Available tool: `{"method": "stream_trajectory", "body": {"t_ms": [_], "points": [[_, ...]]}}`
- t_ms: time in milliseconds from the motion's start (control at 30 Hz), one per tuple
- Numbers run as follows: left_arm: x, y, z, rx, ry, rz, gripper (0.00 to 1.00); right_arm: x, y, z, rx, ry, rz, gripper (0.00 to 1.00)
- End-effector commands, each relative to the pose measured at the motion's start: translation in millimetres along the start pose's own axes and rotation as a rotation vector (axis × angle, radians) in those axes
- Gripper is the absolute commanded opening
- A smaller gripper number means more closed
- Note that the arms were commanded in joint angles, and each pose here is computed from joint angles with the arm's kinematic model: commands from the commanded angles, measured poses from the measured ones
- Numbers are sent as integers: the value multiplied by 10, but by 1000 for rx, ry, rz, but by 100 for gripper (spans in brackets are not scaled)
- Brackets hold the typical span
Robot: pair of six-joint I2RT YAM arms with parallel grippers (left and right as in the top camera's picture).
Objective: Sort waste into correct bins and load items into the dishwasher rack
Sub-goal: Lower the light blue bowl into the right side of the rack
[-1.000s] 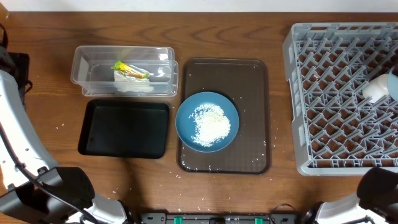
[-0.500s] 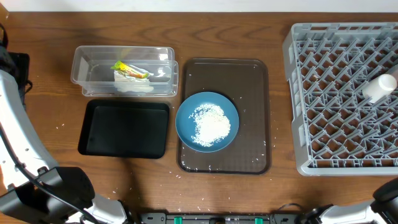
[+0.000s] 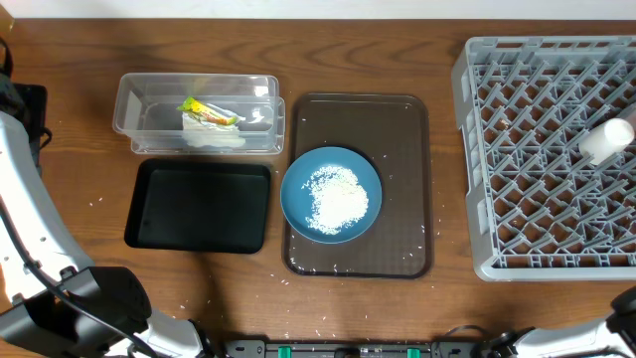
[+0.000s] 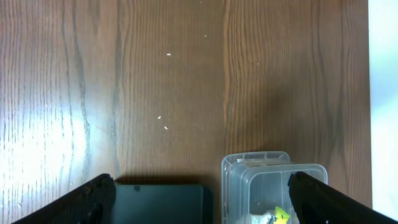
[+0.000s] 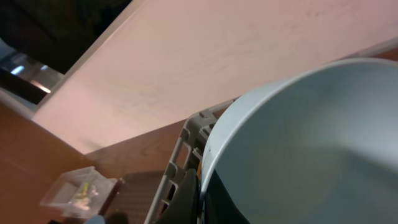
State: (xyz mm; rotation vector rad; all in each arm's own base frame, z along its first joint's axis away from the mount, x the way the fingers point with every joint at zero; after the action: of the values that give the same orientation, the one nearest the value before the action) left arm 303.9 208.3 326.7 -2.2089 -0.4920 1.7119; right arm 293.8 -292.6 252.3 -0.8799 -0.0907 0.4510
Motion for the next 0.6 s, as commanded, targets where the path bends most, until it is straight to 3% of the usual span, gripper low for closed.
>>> {"method": "stream_trajectory", "body": {"t_ms": [0, 267, 567], "points": [[30, -12, 19, 15, -22, -10, 92, 48, 122, -189, 139, -55, 4, 3], [30, -12, 19, 15, -22, -10, 92, 123, 298, -568, 249, -92, 9, 2], [30, -12, 19, 15, -22, -10, 92, 137, 331, -640, 280, -144, 13, 3]]}}
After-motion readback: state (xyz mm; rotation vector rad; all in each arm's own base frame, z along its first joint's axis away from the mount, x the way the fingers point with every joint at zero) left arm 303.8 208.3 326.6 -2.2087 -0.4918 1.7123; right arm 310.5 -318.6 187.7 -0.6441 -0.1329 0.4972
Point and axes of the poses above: each gripper's point midway between its finger pads, its own x axis out along the fingers, its own z axis along the line the jaws close on, y = z × x, the point moved 7 cm from there along -x, back along the fingers, and after that the axes turned 1 degree about x, right-handed, at the moved point
